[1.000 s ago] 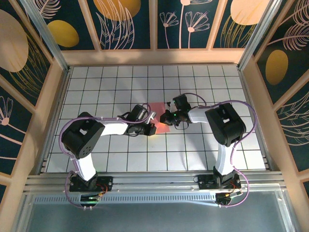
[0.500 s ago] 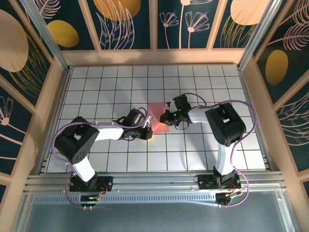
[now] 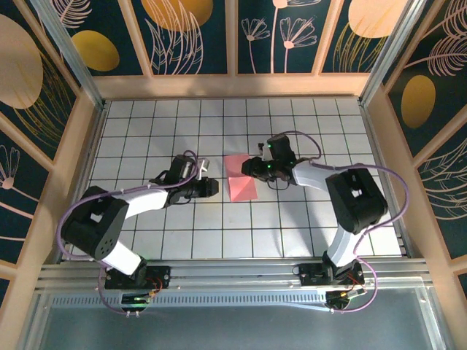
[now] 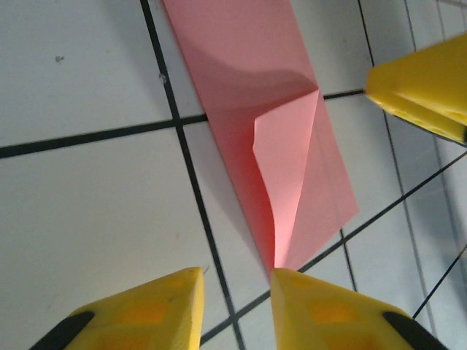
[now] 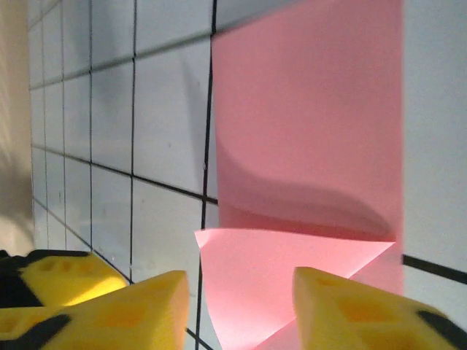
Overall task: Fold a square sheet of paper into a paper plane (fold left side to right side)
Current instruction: Fold the triangle a second time at the center of the table, then turn over the paper at the center of the table.
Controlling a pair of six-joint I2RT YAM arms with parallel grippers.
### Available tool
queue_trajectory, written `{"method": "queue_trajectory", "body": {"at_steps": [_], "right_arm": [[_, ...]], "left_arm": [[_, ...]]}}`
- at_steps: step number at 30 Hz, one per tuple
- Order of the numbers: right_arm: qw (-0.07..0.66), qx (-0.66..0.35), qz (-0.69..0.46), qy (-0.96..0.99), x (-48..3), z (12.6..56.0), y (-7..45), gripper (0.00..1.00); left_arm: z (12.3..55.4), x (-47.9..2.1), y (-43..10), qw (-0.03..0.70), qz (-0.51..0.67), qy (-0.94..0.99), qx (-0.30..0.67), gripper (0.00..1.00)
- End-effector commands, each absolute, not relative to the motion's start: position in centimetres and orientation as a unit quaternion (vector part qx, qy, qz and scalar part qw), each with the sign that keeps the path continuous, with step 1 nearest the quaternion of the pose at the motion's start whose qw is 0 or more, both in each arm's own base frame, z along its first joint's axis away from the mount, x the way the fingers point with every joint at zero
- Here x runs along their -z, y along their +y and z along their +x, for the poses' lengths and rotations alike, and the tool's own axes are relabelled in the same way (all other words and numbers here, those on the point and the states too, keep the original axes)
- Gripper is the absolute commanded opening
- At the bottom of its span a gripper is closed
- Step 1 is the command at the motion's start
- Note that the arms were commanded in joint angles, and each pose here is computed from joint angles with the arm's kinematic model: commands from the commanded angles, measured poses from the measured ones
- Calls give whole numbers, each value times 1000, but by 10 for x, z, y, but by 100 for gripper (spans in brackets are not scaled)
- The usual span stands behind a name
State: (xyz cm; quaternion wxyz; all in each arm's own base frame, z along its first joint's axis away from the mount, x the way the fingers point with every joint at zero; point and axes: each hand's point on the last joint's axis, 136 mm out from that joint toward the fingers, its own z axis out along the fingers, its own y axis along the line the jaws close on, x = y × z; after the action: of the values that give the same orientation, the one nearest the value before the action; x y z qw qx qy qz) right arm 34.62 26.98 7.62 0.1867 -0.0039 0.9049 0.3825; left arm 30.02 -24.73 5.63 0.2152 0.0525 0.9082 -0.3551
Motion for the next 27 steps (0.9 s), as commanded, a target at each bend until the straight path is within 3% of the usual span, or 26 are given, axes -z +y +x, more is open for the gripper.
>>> {"method": "queue_trajectory", "body": {"at_steps": [1, 10, 16, 27], "right_arm": [[242, -357, 10, 902, -87, 356, 247, 51], [279, -404, 45, 870, -102, 351, 222, 72], [272, -410, 51, 869, -98, 346, 215, 74], [237, -433, 27, 869, -92, 334, 226, 72]], "left_arm": [[323, -74, -270, 222, 45, 885, 408, 32], [338, -57, -293, 194, 63, 876, 436, 40], [344, -47, -301, 181, 66, 875, 444, 39], [353, -41, -302, 189, 57, 878, 437, 11]]}}
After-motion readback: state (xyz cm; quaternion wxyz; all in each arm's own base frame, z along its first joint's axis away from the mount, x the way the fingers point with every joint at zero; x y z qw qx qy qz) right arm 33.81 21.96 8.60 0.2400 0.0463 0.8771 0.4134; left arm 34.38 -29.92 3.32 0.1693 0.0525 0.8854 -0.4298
